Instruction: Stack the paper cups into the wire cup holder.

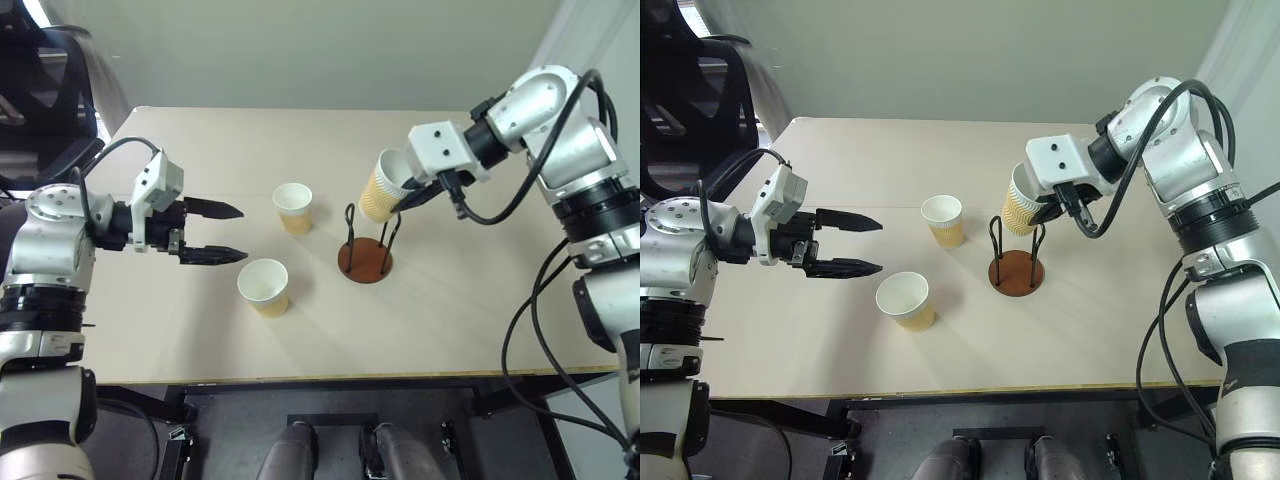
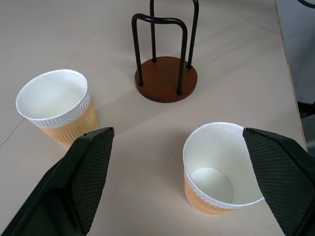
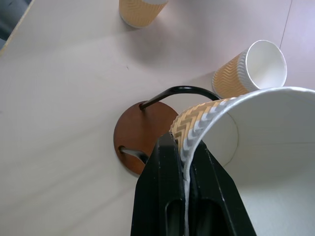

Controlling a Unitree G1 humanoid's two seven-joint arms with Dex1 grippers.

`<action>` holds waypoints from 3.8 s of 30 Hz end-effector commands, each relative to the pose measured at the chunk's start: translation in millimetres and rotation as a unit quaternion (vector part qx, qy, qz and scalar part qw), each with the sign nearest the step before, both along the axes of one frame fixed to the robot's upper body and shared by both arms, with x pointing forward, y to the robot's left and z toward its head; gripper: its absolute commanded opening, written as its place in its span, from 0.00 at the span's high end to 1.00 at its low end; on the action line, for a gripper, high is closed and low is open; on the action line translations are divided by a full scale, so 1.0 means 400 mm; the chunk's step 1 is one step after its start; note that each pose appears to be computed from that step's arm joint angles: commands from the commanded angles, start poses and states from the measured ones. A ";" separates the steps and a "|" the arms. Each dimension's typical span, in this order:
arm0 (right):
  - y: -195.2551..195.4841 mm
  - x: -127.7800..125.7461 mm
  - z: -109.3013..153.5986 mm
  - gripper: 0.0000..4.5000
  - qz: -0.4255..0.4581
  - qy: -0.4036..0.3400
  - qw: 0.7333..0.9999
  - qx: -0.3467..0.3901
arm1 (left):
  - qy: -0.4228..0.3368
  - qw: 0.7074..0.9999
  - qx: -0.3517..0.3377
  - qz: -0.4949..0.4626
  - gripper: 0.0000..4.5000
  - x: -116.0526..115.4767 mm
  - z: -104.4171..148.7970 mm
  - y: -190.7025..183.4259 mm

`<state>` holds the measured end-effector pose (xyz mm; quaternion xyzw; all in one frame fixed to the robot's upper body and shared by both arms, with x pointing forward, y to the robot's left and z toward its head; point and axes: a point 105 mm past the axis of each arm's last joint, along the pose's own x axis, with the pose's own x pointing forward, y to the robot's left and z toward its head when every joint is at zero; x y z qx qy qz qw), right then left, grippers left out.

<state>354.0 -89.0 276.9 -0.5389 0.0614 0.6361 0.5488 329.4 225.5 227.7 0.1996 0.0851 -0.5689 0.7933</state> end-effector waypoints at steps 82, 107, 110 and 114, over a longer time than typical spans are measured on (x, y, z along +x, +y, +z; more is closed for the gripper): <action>-0.105 0.037 0.054 0.24 -0.084 0.082 0.972 0.204 | -0.225 0.910 0.348 0.028 0.00 0.209 0.062 -0.029; -0.129 0.051 0.059 0.24 -0.116 0.074 0.973 0.183 | -0.300 0.879 0.371 -0.013 0.00 0.260 0.007 -0.147; -0.127 0.050 0.060 0.24 -0.114 0.074 0.974 0.184 | -0.300 0.877 0.374 -0.014 0.00 0.264 -0.003 -0.154; -0.125 0.049 0.061 0.24 -0.112 0.073 0.974 0.184 | -0.306 0.873 0.379 -0.010 0.00 0.271 -0.011 -0.161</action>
